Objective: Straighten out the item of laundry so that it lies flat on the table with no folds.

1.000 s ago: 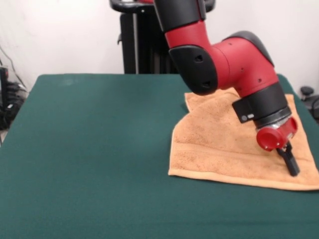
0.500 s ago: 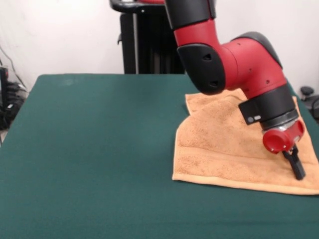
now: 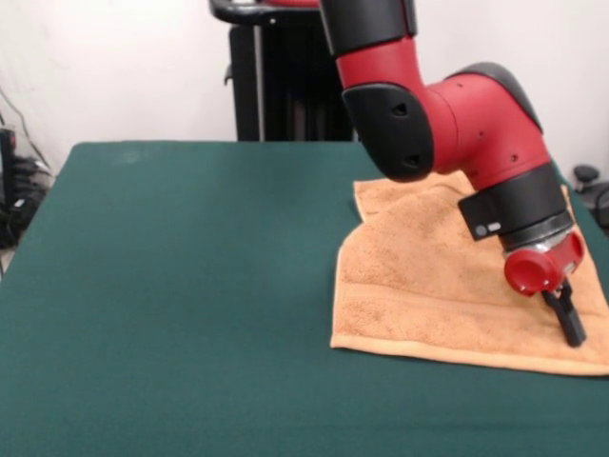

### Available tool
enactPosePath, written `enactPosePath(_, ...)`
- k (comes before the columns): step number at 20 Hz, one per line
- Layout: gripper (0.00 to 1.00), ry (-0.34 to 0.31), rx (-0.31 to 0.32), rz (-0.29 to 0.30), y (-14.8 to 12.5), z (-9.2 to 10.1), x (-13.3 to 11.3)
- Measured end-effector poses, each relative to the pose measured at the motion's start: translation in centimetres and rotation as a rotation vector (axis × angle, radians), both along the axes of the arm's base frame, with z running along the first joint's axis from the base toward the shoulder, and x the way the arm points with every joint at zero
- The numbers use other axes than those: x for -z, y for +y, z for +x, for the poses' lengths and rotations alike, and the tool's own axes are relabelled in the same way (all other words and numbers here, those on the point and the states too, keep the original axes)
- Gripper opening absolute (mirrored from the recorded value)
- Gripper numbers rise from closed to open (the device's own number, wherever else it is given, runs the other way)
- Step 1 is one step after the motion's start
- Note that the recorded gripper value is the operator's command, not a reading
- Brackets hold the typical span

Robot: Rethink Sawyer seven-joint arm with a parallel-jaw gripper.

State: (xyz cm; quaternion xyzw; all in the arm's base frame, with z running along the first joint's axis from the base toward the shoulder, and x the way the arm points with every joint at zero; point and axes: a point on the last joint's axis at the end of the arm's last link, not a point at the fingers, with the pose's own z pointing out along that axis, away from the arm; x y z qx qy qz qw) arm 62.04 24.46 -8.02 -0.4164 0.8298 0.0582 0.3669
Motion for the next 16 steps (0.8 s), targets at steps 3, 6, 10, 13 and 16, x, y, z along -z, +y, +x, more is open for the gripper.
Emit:
enactPosePath(3,0.0,-0.006,0.0,-0.001,0.1,0.02,0.0)
enactPosePath(6,0.0,-0.011,0.003,-0.001,0.13,0.0,0.02)
enactPosePath(10,0.0,-0.018,0.018,0.005,0.37,-0.04,0.08)
enactPosePath(13,0.0,-0.023,0.019,0.009,0.55,-0.04,0.11)
enactPosePath(16,0.0,-0.026,0.019,0.016,0.13,0.16,0.11)
